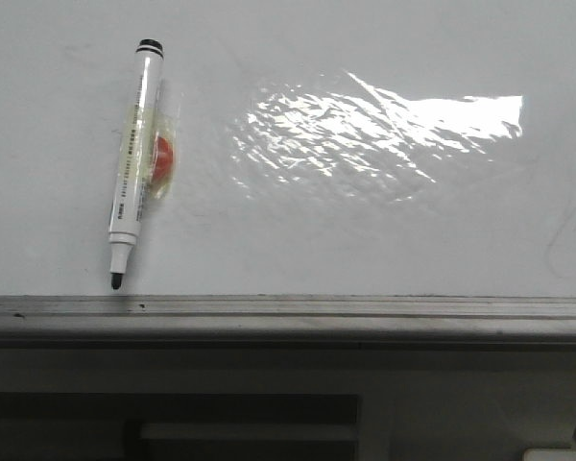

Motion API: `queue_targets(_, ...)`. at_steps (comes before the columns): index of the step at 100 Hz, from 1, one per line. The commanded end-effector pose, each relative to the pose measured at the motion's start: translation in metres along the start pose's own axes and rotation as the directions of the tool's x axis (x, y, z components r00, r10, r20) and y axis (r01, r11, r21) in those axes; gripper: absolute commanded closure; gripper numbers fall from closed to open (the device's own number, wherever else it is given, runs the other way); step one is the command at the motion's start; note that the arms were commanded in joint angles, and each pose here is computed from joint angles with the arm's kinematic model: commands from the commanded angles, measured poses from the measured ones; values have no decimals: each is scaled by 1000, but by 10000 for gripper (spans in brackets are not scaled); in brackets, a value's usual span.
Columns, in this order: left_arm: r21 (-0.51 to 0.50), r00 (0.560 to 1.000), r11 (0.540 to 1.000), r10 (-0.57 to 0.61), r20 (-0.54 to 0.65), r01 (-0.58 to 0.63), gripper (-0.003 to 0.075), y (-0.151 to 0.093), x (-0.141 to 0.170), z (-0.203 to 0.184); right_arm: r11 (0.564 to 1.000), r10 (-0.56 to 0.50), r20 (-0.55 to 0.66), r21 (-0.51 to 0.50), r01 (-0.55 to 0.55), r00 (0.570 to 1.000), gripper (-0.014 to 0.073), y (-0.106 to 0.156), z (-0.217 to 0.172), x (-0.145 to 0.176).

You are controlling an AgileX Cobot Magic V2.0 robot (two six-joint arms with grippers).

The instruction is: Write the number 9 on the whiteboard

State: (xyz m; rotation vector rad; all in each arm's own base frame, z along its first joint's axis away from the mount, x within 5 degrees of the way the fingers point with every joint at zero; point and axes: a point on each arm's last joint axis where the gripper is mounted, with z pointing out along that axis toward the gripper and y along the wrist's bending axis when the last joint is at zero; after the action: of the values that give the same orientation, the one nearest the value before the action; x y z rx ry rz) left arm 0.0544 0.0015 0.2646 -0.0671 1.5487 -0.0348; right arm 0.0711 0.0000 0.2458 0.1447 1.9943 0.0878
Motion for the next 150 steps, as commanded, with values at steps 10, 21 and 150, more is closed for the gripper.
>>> queue_targets(10, 9, 1000, 1000, -12, -11, 12, 666, -2, -13, 7, 1000, -2, 55, -9, 2, 998, 656, 3, 2, -21)
queue_targets(21, 13, 1000, 1000, -14, -6, 14, 429, -2, -14, 10, 1000, -2, 56, -8, 2, 998, 656, 3, 3, -20)
queue_targets(150, 728, 971, 660, -8, -238, 184, 261, -140, 39, 59, 1000, -1, 70, -8, 2, 998, 656, 2, 6, -16)
